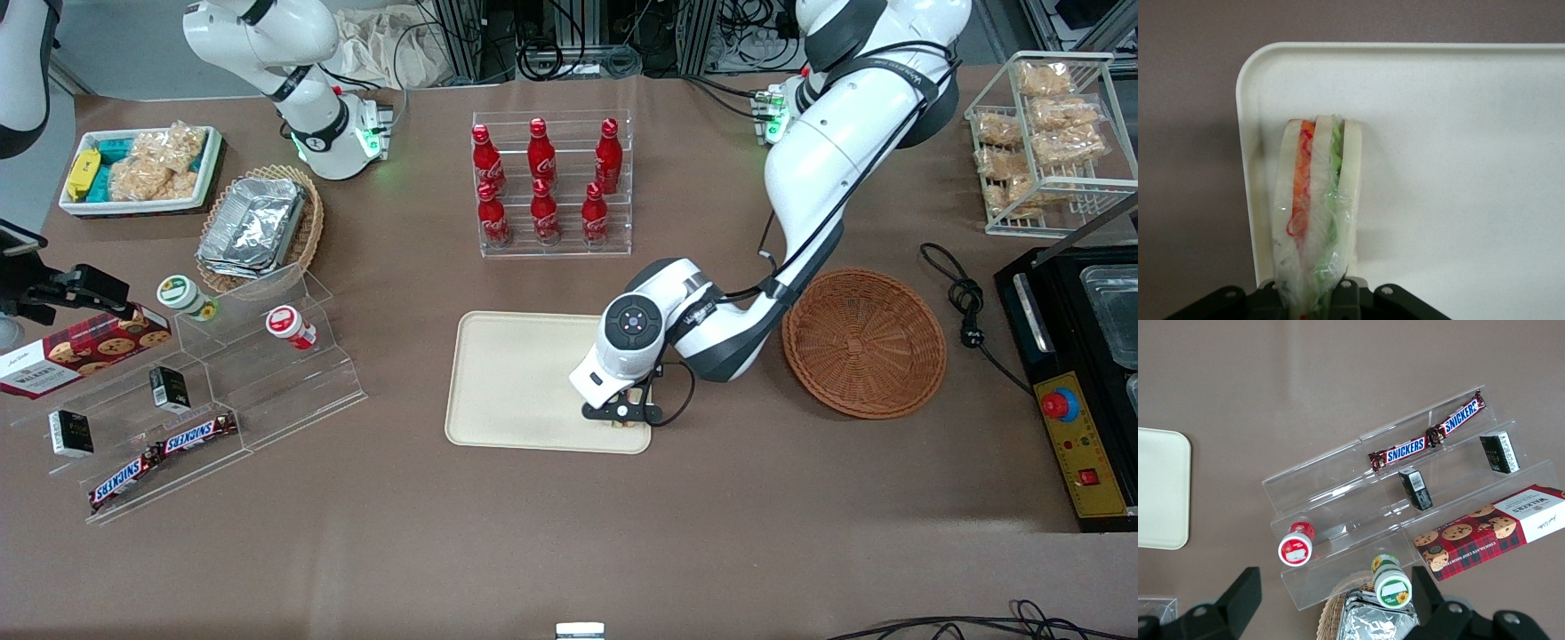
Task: Place sandwich from basket to tray
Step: 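Lower the sandwich onto the tray and open the left gripper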
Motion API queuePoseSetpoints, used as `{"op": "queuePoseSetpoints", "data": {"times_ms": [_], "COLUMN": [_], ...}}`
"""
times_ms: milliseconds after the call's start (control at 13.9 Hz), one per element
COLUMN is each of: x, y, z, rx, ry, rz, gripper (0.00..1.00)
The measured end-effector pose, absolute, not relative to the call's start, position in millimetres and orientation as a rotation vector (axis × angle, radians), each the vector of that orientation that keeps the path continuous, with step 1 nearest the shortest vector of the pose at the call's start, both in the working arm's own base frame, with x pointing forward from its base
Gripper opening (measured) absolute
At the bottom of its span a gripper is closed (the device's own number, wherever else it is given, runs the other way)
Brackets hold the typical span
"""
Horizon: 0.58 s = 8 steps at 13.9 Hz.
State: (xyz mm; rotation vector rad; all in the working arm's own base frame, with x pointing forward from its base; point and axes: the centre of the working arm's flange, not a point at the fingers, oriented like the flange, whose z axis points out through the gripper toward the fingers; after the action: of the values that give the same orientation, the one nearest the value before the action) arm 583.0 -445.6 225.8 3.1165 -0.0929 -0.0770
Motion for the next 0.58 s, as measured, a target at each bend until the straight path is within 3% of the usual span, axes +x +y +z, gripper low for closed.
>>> {"op": "queuePoseSetpoints", "data": {"times_ms": [289,577], "x": [596.3,611.9], "y": [-442.4,-426.4], "z": [242.8,317.3], "rx": [3.127,3.146], "ry": [-0.104,-0.048], "rz": [0.027,0.147], "gripper": [0.59,0.98]}}
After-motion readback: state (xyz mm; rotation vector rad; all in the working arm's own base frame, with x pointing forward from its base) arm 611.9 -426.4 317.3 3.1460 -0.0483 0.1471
